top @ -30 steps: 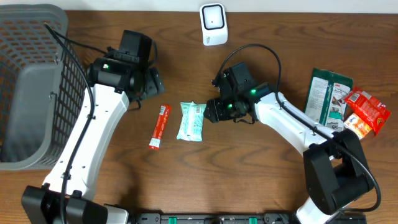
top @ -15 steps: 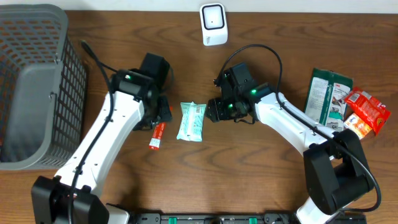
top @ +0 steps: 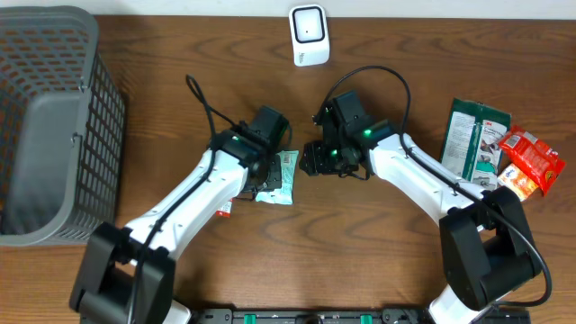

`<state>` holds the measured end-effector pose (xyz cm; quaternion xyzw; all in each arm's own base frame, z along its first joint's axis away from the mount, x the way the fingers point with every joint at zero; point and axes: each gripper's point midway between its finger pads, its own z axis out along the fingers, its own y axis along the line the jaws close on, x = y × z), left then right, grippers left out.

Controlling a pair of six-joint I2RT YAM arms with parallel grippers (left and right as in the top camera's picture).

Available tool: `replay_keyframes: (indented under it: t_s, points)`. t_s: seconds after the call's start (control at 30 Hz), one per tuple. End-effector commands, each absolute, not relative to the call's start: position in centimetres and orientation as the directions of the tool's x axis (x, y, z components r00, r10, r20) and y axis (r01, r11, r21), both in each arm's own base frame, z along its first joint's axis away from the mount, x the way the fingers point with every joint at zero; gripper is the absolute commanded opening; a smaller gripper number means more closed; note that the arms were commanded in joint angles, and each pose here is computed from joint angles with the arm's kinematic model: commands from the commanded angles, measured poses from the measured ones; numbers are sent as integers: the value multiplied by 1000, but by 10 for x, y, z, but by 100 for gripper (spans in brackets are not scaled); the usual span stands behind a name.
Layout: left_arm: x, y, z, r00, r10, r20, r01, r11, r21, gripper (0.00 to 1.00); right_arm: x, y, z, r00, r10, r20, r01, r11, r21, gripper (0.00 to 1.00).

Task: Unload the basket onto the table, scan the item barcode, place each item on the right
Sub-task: 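Reach the left gripper to the wipes packet and grasp its edge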

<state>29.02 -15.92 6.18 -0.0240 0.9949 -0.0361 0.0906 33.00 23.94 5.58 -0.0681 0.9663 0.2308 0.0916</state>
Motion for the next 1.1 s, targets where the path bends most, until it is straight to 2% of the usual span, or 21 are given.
replay_keyframes:
  t_s: [0.0, 0.07, 0.23, 0.43, 0.63, 0.8, 0.9, 1.07]
  points:
    - [299, -149, 44, -981, -43, -187, -44, 999, -1, 25, 333, 234, 58, -976, -63, -209, -151, 888, 435, 54]
    - [305, -142, 34, -978, -41, -203, -54, 997, 58, 25, 334, 233, 58, -975, -61, -212, -149, 891, 429, 54]
    - [305, -142, 9, -986, -50, -158, -63, 995, 76, 25, 336, 230, 57, -974, -58, -221, -146, 900, 410, 55]
    - [280, -179, 0, -999, -40, 5, -40, 992, -122, 25, 333, 228, 55, -976, -58, -208, -141, 903, 407, 55]
    - [267, -200, 4, -997, -21, 78, -39, 970, -240, 25, 329, 221, 53, -984, -48, -174, -116, 908, 403, 56]
    - [273, -200, 16, -999, 18, 33, 9, 965, -261, 25, 332, 204, 58, -990, -41, -134, -102, 869, 484, 57]
    - [281, -203, 36, -992, 114, -56, 125, 951, -282, 26, 334, 180, 59, -996, -10, -93, -57, 857, 513, 60]
    - [309, -163, 52, -971, 87, -224, 101, 994, -49, 26, 328, 167, 54, -997, -28, -74, -61, 864, 500, 63]
